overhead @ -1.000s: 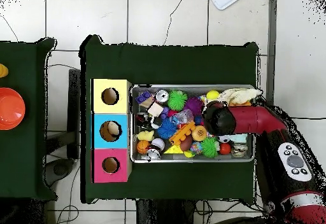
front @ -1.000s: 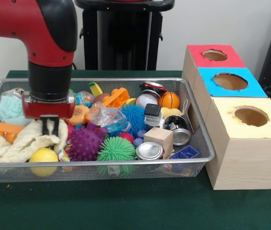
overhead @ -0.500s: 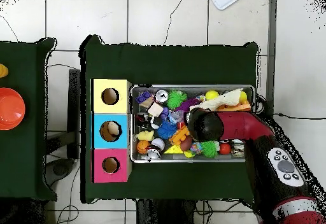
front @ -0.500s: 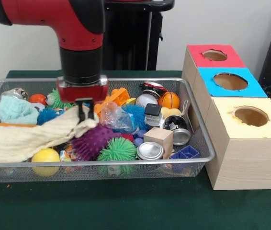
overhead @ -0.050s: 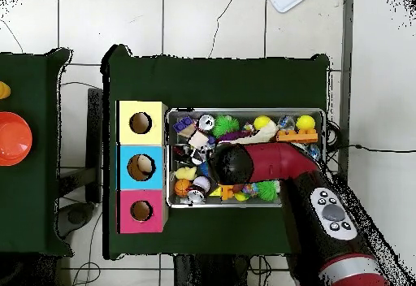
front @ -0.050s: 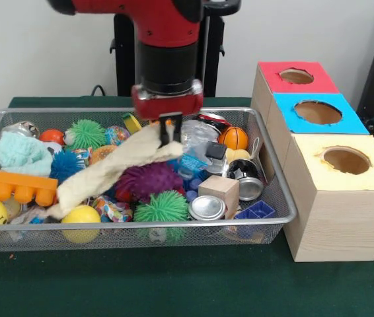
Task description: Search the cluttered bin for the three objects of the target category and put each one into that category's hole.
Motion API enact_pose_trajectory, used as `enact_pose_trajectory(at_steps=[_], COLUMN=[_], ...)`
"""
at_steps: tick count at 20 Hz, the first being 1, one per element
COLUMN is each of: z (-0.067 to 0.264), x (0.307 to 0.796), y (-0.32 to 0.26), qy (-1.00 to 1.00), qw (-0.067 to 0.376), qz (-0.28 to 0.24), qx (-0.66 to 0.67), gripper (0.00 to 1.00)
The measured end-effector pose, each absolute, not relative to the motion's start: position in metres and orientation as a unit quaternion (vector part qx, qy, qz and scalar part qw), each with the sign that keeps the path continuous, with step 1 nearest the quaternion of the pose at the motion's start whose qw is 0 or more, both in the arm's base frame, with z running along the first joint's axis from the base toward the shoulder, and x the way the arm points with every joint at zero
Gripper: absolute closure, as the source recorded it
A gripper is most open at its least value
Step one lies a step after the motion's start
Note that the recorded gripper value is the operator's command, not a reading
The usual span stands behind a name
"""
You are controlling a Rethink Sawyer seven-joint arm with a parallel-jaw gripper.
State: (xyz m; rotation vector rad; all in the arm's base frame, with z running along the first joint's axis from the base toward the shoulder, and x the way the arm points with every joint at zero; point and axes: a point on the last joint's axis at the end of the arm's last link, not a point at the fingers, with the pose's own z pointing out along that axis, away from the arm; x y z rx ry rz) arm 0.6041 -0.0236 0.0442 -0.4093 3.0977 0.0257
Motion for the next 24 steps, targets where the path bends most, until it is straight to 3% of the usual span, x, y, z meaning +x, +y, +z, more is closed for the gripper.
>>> enact_pose_trajectory(at_steps=[9, 20, 21, 24], z=[0.071, 0.073, 0.072, 0.072], x=[0.587, 0.582, 0.580, 0.580], y=[0.018, 0.010, 0.008, 0.006], qy=[0.990, 0.991, 0.992, 0.992], qw=[-0.022, -0.029, -0.031, -0.031], qz=[0.019, 0.013, 0.012, 0.011], qx=[-0.137, -0.128, -0.126, -0.125], gripper=[1.00, 1.00, 0.00, 0.00])
